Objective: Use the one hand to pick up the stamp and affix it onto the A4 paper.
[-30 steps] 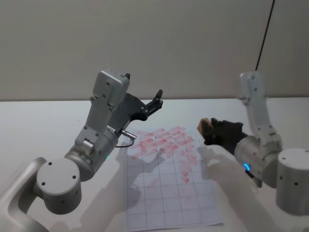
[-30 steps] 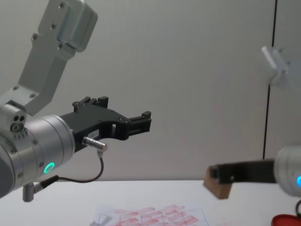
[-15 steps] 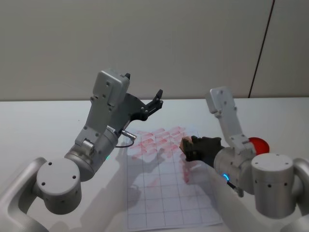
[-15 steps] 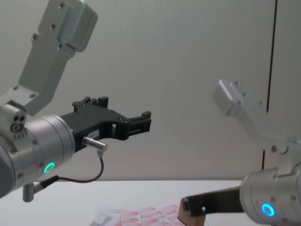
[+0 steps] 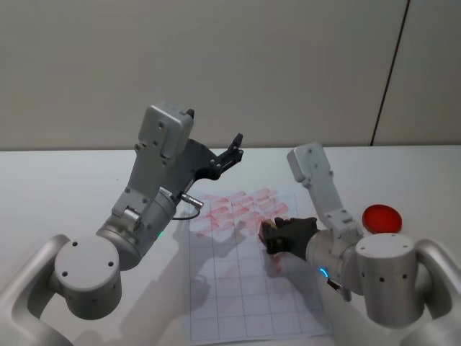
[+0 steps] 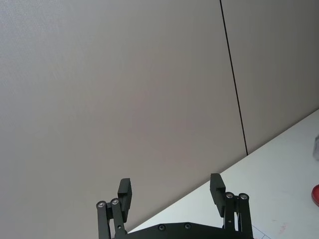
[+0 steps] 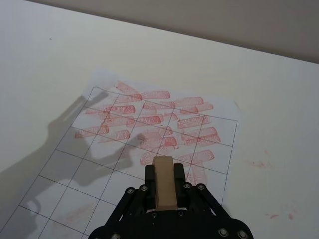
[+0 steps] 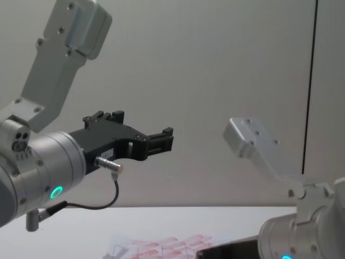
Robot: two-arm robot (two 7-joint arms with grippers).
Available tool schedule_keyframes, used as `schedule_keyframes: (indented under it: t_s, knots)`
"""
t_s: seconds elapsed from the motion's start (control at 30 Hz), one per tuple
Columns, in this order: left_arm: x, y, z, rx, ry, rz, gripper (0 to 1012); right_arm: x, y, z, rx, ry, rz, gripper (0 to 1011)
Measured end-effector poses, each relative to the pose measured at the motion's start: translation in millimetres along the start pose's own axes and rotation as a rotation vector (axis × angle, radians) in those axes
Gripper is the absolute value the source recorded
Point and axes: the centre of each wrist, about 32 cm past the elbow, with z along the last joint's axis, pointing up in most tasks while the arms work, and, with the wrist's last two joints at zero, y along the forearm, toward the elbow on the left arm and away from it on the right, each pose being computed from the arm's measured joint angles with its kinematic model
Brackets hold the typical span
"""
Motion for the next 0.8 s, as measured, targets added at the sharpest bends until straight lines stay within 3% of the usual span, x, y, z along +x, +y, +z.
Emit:
schedule_keyframes:
  t_s: [0.8]
  knots:
    - [0.0, 0.0, 0.0, 0.0, 0.0, 0.0, 1002, -5.5, 19.6, -6.6, -0.039, -0.035, 0.024, 205]
